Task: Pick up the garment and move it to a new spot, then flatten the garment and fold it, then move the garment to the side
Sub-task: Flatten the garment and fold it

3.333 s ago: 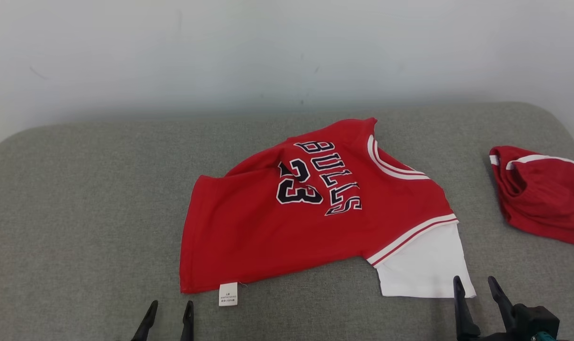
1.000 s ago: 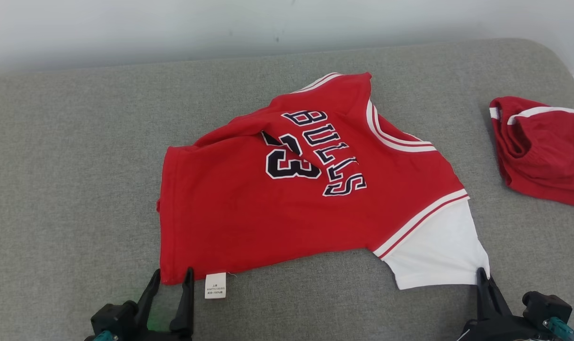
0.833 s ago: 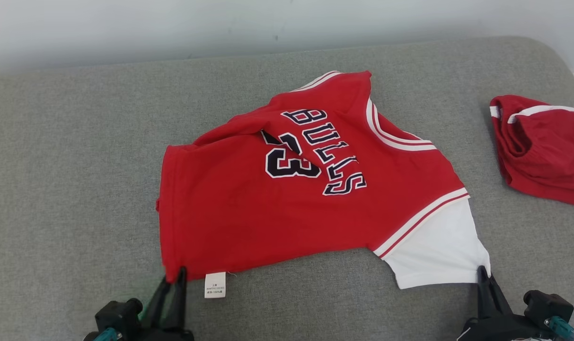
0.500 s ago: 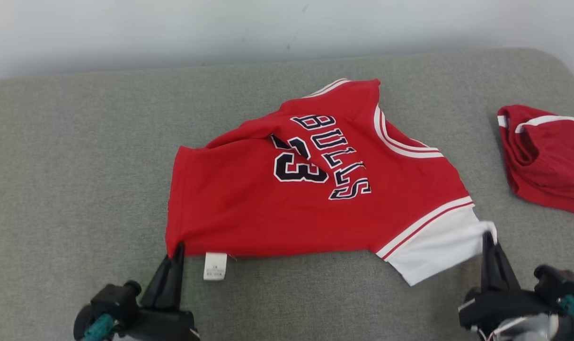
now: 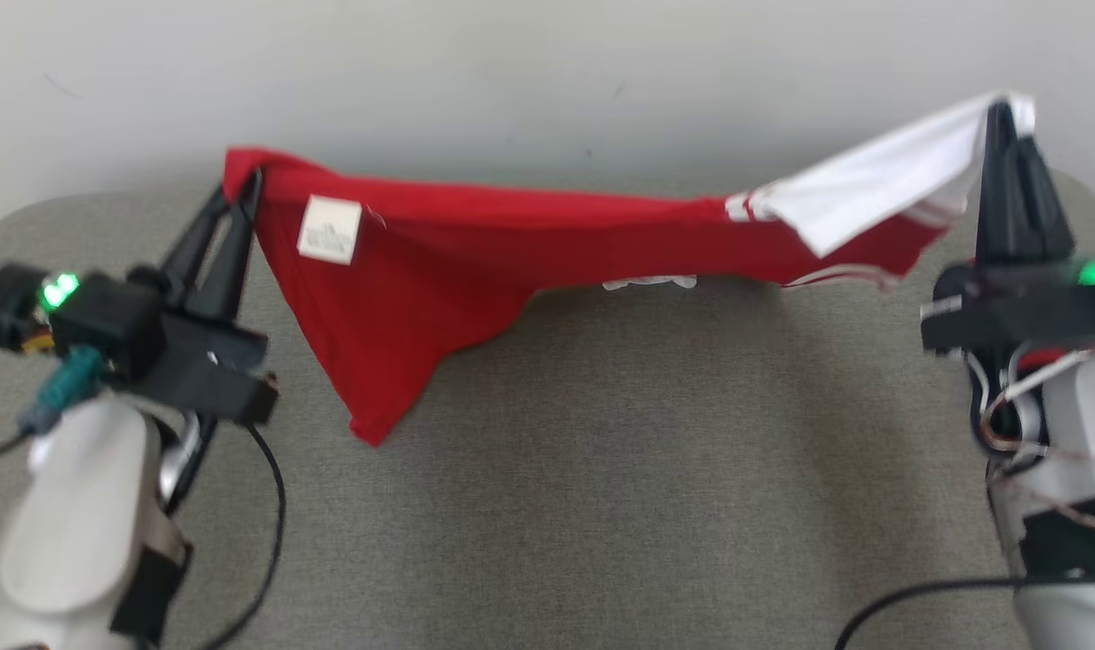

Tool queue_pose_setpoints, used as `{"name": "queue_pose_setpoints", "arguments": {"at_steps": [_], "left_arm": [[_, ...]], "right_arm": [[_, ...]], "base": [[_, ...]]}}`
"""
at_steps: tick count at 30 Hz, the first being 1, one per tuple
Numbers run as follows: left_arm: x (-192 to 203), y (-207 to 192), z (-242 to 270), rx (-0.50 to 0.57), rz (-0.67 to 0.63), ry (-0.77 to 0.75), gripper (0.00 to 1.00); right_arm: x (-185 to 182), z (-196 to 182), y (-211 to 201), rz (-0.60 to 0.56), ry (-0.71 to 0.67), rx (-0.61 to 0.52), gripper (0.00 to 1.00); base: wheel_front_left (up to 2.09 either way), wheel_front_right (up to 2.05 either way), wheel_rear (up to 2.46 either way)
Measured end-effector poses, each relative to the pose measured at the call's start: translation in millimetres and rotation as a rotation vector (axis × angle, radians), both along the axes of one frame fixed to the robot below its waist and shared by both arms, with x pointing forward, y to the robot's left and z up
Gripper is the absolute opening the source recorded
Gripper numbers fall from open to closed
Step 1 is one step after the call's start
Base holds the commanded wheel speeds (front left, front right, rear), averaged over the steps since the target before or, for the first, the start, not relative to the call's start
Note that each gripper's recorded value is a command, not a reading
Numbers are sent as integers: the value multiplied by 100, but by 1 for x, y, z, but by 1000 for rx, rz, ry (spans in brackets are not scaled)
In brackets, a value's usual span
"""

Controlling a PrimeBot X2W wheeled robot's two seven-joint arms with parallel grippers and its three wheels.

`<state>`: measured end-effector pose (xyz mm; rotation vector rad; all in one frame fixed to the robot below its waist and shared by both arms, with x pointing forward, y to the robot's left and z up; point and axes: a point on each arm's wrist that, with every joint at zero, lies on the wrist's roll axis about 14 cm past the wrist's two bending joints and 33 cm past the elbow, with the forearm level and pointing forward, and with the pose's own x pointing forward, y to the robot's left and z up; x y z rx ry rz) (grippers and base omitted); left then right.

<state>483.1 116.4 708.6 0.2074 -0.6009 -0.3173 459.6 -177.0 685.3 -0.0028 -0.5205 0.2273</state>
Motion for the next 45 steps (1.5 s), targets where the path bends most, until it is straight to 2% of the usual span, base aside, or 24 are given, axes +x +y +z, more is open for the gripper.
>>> {"name": "queue_pose_setpoints", "arguments": {"at_steps": [6, 12, 16, 25, 29, 32, 37, 42, 45], "left_arm": [[19, 1, 50, 127, 22, -97, 0], [48, 0, 68, 209, 44, -110, 0], [72, 1, 69, 236, 58, -94, 0], [120, -15, 60, 267, 68, -107, 0], [144, -24, 40, 304, 73, -74, 0], [153, -21, 61, 295, 120, -142, 0], [149, -16, 111, 300, 177, -304, 0], [137, -16, 132, 302, 180, -395, 0], [137, -14, 127, 293, 174, -390, 0]], "right_arm": [[17, 72, 14, 20, -159, -132, 0], [43, 100, 25, 18, -199, -238, 0], [67, 103, 28, 4, -192, -308, 0], [131, 102, 18, -59, -155, -349, 0], [161, 91, 10, -101, -123, -385, 0], [177, 101, 6, -132, -144, -388, 0], [184, 139, -3, -184, -251, -331, 0], [172, 165, -2, -211, -358, -312, 0], [172, 163, -10, -229, -354, -303, 0]], "base": [[0, 0, 0], [0, 0, 0], [0, 0, 0], [0, 0, 0], [0, 0, 0], [0, 0, 0], [0, 0, 0], [0, 0, 0], [0, 0, 0]]}}
